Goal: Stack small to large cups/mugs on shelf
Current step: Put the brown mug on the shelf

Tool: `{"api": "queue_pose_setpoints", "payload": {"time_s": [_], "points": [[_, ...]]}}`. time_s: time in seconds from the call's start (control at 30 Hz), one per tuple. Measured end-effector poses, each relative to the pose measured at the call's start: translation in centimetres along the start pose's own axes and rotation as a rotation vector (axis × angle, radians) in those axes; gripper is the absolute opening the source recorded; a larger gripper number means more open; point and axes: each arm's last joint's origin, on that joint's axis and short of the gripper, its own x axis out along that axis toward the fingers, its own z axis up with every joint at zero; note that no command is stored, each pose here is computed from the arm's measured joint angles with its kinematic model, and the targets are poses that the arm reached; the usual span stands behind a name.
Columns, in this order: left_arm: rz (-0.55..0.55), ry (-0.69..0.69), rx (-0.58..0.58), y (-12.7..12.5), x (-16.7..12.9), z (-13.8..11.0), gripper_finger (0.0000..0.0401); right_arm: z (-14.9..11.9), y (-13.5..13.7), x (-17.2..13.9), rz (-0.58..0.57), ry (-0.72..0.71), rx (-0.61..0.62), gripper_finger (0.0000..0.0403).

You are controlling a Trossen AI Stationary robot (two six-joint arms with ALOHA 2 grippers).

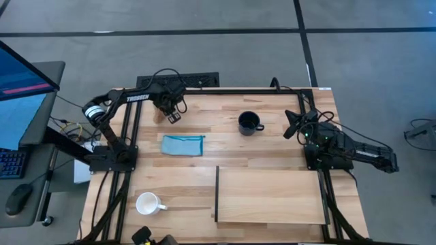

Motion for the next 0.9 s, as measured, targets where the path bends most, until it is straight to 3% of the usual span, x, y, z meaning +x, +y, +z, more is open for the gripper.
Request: {"api": "queue_pose_setpoints", "payload": {"time_s": [0.1,0.4,0.53,0.67,0.9], "points": [[-0.051,-0.014,-0.011,-0.1,0.0,0.1,0.0013,0.0,0.0,0.0,0.0,0.0,0.0,0.0033],[-0.081,-0.02,-0.059,-0.2,-0.1,0.1,0.0009,0.0,0.0,0.0,0.0,0.0,0.0,0.0033],[-0.153,-0.011,-0.056,-0.3,-0.5,0.2,0.0009,0.0,0.0,0.0,0.0,0.0,0.0,0.0033],[-0.218,0.016,-0.044,-0.3,-1.9,0.6,0.0009,0.0,0.0,0.0,0.0,0.0,0.0,0.0033],[-0.214,-0.042,-0.046,0.8,-6.0,2.4,0.0009,0.0,0.0,0.0,0.0,0.0,0.0,0.0033]]}}
